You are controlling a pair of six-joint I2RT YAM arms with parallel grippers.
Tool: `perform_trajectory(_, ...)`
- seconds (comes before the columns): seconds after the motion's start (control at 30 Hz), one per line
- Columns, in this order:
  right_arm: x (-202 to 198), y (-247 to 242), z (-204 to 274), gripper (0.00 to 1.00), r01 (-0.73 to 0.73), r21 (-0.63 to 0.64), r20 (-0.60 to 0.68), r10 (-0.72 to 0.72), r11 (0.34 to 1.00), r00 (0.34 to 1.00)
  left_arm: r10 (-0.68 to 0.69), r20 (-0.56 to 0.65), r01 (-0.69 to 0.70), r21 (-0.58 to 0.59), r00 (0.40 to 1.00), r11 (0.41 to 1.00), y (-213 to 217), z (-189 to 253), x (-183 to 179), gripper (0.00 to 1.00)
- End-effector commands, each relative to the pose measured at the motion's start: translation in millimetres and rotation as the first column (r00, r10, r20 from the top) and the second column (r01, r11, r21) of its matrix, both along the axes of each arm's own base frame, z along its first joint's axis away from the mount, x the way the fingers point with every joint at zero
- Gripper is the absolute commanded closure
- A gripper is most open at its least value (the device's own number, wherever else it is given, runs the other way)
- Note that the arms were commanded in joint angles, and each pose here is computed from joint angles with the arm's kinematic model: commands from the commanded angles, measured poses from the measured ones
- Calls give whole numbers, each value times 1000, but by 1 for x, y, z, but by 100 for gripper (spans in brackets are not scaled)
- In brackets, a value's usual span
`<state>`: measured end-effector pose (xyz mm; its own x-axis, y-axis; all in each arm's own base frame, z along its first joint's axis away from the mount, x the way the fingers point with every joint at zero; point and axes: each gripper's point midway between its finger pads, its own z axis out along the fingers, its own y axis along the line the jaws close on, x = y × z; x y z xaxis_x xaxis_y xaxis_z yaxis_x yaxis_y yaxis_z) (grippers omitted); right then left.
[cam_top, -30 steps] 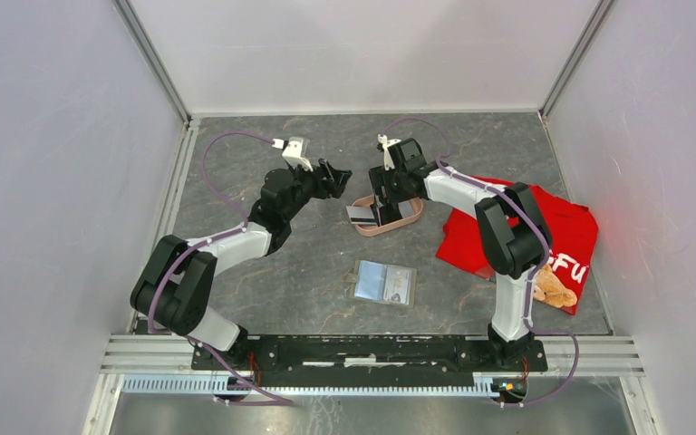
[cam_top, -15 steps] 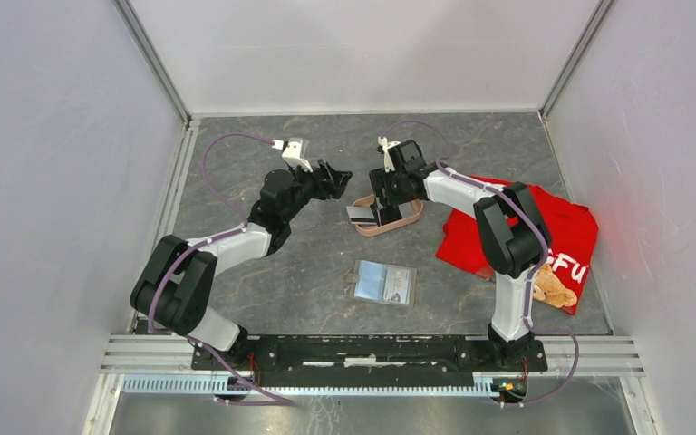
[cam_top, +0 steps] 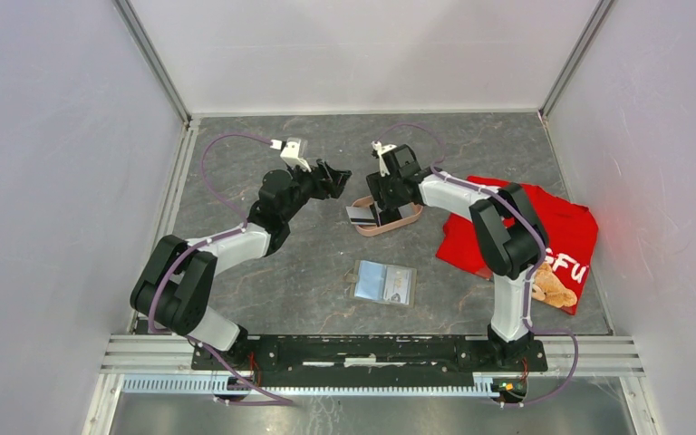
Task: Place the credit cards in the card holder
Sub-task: Pick up the credit card from the storage box.
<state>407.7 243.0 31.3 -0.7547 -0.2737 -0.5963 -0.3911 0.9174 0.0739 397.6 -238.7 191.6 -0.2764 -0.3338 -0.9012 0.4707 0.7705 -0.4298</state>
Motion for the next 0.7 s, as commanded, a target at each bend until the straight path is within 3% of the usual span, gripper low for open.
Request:
perform_trajectory(0.0, -3, -3, -1, 27, -10, -55, 18, 11, 998, 1000, -4, 25, 5, -50, 1000, 999, 0, 9, 1, 20)
perform_trajectory(0.27, 0, -9, 1, 31, -6, -104, 49, 11, 995, 999, -4, 25, 5, -53, 1000, 999, 1, 9, 1, 20)
perform_trajectory(0.43, 1, 0, 27, 37, -33, -42, 107, 37, 999, 994, -4, 24, 5, -56, 1000, 998, 1, 9, 0, 20)
perform_trajectory(0.67, 1, 5, 46, 37, -61, 0, 144, 60, 998, 988, -7, 24, 8, -58, 1000, 998, 1, 8, 1, 20)
